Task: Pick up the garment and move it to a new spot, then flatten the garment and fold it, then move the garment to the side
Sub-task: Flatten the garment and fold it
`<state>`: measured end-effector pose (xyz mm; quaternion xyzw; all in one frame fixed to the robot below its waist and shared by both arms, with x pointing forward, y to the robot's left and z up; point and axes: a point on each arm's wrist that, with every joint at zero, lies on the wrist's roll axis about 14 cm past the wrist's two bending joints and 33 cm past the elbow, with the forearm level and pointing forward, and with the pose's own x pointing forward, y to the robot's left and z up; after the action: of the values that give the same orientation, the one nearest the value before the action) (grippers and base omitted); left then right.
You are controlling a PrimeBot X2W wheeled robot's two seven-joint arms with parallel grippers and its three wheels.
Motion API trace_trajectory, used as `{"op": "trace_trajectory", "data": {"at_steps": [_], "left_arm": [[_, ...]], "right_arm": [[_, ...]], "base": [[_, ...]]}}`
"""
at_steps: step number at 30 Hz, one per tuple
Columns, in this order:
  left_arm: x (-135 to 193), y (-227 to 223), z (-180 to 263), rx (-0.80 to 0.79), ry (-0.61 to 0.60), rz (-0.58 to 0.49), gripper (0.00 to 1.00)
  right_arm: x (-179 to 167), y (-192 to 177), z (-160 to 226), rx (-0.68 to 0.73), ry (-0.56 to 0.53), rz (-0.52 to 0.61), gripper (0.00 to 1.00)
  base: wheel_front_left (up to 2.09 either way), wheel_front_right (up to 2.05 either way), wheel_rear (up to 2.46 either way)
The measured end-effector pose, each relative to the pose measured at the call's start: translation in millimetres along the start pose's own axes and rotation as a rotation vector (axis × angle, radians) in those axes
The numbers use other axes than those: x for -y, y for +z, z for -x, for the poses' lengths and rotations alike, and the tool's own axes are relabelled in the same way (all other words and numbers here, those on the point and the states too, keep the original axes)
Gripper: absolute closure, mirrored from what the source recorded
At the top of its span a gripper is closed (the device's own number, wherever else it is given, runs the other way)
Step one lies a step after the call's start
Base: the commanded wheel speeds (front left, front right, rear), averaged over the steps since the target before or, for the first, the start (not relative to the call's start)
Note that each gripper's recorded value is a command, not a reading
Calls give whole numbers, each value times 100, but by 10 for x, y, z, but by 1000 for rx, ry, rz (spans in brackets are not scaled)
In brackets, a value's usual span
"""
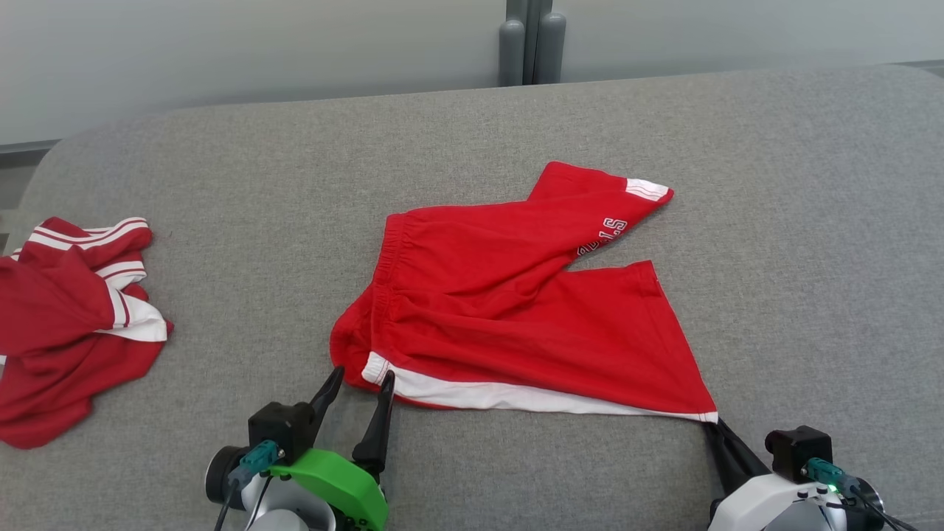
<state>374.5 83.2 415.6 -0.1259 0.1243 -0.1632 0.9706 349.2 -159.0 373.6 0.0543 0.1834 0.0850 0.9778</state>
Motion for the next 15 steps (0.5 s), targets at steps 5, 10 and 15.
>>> {"op": "trace_trajectory", "data": {"at_steps": [5, 10, 15], "left_arm": [[-5, -3, -56, -12, -9, -10, 0], [33, -46, -87, -35, -27, -8, 0], [86, -101, -118, -66, -58, -34, 0]], "right_arm": [[-18, 0, -5, 0, 6, 2, 100], [-34, 3, -6, 1, 11, -1, 100], [-51, 0, -3, 0, 15, -2, 100]], "base": [[0, 0, 0], [0, 0, 0], [0, 0, 0]]}}
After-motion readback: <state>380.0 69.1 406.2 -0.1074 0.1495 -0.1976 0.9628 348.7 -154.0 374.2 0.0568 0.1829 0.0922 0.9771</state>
